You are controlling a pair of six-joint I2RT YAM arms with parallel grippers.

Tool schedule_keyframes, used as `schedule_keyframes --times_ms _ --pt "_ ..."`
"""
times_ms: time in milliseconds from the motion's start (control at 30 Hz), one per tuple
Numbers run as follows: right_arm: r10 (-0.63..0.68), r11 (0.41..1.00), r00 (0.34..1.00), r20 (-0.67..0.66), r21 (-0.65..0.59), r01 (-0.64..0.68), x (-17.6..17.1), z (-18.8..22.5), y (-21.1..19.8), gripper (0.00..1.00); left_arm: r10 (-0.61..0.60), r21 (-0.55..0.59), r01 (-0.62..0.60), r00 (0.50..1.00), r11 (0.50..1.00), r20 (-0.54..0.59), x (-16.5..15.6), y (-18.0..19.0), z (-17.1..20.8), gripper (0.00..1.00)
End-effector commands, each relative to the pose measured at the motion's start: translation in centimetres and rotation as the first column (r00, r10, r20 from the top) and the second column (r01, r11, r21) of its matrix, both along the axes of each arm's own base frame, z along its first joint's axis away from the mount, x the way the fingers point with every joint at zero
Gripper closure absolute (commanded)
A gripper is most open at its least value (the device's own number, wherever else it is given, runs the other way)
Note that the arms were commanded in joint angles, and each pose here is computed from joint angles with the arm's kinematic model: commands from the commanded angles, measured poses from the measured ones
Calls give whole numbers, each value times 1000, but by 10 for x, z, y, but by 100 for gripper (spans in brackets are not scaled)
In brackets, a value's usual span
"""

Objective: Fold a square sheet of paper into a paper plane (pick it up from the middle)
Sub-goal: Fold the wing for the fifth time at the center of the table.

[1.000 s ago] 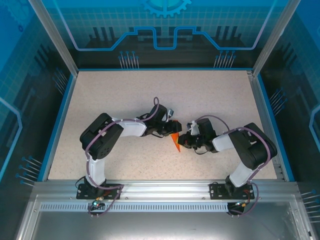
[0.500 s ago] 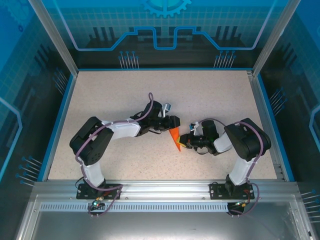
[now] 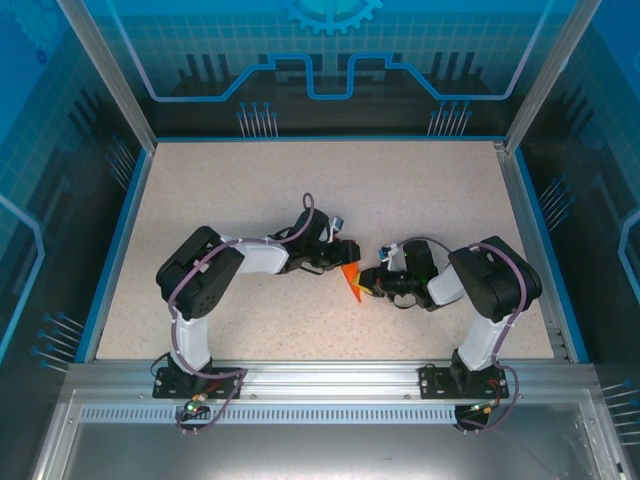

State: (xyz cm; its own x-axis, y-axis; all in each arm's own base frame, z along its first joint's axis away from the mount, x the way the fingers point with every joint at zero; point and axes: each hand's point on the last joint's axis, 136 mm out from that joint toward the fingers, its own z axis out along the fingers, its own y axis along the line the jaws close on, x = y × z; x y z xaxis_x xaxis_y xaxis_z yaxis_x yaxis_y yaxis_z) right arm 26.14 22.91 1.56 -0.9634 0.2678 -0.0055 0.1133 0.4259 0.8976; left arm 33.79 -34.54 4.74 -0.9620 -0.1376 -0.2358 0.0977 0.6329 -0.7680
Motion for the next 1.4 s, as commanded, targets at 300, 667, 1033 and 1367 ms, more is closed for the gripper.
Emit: schedule_keyframes --times_ms 300,667,1033,1367 --pt "-77 991 983 -166 -122 57 -13 -39 -21 99 -1 131 20 990 991 -144 -3 9 -41 53" --pt "-88 988 980 -176 -142 63 -14 -38 -25 100 -73 -43 74 997 996 38 1 -8 34 47" --pt "-120 992 966 -228 -61 109 -14 -35 -31 100 -46 -10 48 991 999 127 4 4 56 43" --pt "-137 990 952 -274 -81 119 -19 -44 -35 100 -106 -26 109 990 994 88 13 -15 35 45"
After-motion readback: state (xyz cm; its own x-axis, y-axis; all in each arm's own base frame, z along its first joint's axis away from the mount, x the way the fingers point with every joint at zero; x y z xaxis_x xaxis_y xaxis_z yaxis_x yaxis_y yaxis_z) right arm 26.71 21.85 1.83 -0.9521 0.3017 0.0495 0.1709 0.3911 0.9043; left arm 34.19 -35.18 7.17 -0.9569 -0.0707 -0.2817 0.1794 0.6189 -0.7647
